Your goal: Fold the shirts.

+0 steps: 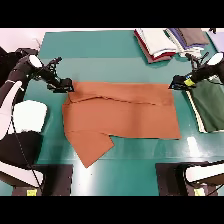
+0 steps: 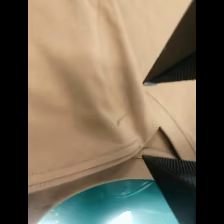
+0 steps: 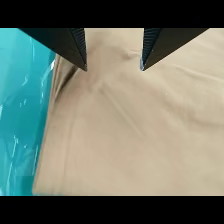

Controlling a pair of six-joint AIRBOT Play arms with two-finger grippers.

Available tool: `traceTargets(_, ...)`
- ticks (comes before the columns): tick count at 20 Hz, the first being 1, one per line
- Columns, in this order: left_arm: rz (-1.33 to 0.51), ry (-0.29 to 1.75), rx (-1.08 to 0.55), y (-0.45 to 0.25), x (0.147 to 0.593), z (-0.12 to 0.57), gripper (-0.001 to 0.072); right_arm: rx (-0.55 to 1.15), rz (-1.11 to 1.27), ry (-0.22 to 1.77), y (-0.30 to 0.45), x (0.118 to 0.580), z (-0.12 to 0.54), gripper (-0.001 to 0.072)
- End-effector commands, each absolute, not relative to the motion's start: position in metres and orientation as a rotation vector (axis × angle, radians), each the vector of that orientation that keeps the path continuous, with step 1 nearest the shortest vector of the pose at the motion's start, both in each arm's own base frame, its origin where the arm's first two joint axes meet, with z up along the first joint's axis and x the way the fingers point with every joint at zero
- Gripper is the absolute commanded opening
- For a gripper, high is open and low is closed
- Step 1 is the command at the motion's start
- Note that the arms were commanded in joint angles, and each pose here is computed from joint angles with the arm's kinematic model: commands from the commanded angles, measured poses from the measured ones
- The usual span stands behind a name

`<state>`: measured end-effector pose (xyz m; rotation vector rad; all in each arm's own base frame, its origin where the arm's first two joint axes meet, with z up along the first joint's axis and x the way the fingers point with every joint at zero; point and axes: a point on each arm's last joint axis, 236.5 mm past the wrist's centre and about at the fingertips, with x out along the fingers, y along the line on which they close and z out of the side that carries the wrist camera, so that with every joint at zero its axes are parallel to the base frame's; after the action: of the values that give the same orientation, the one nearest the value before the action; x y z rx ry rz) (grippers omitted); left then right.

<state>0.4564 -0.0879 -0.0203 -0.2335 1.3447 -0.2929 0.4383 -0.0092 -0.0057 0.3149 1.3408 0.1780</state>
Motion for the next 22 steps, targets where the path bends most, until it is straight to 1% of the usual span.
traceTargets(1, -0.281, 1.362, -0.219, -0.083, 0.440, -0.005, 0.0488, 0.324, 0.177, 1.341, -0.014, 0.424, 0.009, 0.0386)
traceTargets(2, -0.266, 1.357, -0.211, -0.080, 0.432, 0.003, 0.0488, 0.310, 0.189, 1.339, -0.017, 0.416, 0.021, 0.0386)
traceTargets(4, -0.228, 1.363, -0.200, -0.072, 0.400, 0.009, 0.0488, 0.294, 0.198, 1.321, -0.019, 0.397, 0.046, 0.0386)
traceTargets(7, -0.203, 1.422, -0.220, -0.069, 0.331, -0.010, 0.0488, 0.281, 0.186, 1.264, -0.012, 0.368, 0.063, 0.0386)
traceTargets(9, -0.182, 1.477, -0.247, -0.069, 0.276, -0.028, 0.0488, 0.280, 0.180, 1.236, -0.005, 0.347, 0.065, 0.0387)
traceTargets(12, -0.143, 1.514, -0.312, -0.071, 0.222, -0.047, 0.0489, 0.272, 0.166, 1.188, 0.000, 0.328, 0.066, 0.0386)
traceTargets(13, -0.151, 1.511, -0.341, -0.076, 0.211, -0.052, 0.0488, 0.270, 0.162, 1.174, 0.001, 0.323, 0.067, 0.0386)
traceTargets(16, -0.209, 1.513, -0.434, -0.097, 0.196, -0.066, 0.0489, 0.262, 0.156, 1.138, 0.003, 0.315, 0.073, 0.0386)
traceTargets(18, -0.258, 1.487, -0.488, -0.111, 0.196, -0.073, 0.0488, 0.257, 0.154, 1.122, 0.004, 0.312, 0.077, 0.0386)
traceTargets(20, -0.268, 1.441, -0.541, -0.119, 0.203, -0.076, 0.0488, 0.262, 0.158, 1.112, 0.006, 0.311, 0.081, 0.0386)
traceTargets(22, -0.306, 1.411, -0.536, -0.129, 0.205, -0.078, 0.0488, 0.279, 0.170, 1.107, 0.010, 0.312, 0.082, 0.0386)
